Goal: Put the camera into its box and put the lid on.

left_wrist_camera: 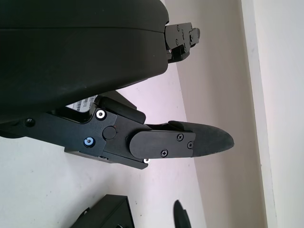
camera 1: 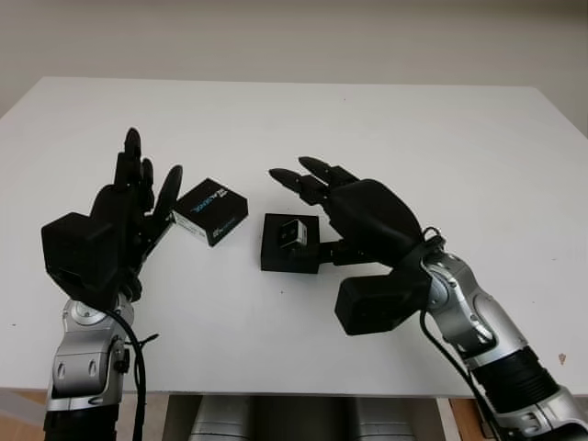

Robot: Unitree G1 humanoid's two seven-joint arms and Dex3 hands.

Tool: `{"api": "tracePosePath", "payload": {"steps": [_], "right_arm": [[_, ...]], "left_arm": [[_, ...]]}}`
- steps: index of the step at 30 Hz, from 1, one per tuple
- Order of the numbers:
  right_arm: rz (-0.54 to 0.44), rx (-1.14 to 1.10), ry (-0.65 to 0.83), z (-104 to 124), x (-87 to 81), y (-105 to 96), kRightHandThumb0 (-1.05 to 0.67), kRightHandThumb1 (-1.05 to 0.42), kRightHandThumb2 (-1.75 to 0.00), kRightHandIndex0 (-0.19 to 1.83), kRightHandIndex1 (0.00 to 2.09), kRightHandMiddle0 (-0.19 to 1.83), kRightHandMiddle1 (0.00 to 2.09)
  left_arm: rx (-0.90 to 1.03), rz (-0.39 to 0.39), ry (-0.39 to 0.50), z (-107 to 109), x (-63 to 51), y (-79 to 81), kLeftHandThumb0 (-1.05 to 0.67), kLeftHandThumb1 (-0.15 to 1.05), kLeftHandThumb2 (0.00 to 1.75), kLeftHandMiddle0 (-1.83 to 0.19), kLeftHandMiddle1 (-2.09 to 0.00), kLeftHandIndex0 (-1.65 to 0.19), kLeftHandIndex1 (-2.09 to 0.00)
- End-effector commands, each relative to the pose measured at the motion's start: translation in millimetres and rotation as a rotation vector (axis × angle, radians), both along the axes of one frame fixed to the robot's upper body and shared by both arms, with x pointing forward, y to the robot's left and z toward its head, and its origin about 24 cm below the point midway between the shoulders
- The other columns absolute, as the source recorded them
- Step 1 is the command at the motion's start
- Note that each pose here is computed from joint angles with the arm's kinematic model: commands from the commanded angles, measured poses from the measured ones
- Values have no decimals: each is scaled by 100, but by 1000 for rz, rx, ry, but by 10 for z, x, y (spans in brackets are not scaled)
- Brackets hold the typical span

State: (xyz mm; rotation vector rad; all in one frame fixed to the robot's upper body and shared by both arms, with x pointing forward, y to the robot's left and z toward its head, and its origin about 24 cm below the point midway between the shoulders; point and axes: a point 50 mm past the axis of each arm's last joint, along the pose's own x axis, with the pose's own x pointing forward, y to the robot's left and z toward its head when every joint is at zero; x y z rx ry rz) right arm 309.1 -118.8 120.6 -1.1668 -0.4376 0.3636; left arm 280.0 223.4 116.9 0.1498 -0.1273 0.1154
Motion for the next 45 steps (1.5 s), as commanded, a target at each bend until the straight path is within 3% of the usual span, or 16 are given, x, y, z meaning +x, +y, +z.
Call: {"api": "tracePosePath", "payload": {"steps": [1,5,8,11,34,45], "right_arm": [[-25,28,-6,62,52,-9,-75,-96,-4,26,18,41,28],[-76,67,16,11,76,-32,-74,-93,-4,28,17,45,33],[-110,96,16,-26,84,-42,-72,-90,-5,33,12,36,68],[-123,105,21,-58,88,-48,-72,-91,-6,32,9,33,83],[-102,83,66,-162,-20,-14,-78,-93,-6,29,6,35,88],[-154,43,-4,-267,14,1,-61,-92,-5,38,10,45,94]], "left_arm": [[-3,-4,-13,19,-17,-11,-71,105,38,11,-5,14,-5],[3,0,-14,14,-22,-9,-72,105,38,11,-5,14,-5],[3,-3,-9,8,-24,-17,-72,105,39,11,-5,15,-5],[9,-5,-11,7,-21,-21,-72,105,39,11,-5,15,-5],[10,4,-14,22,-18,-13,-73,105,38,10,-6,15,-5],[22,3,-13,16,-33,-9,-72,105,39,11,-5,15,-5]]}}
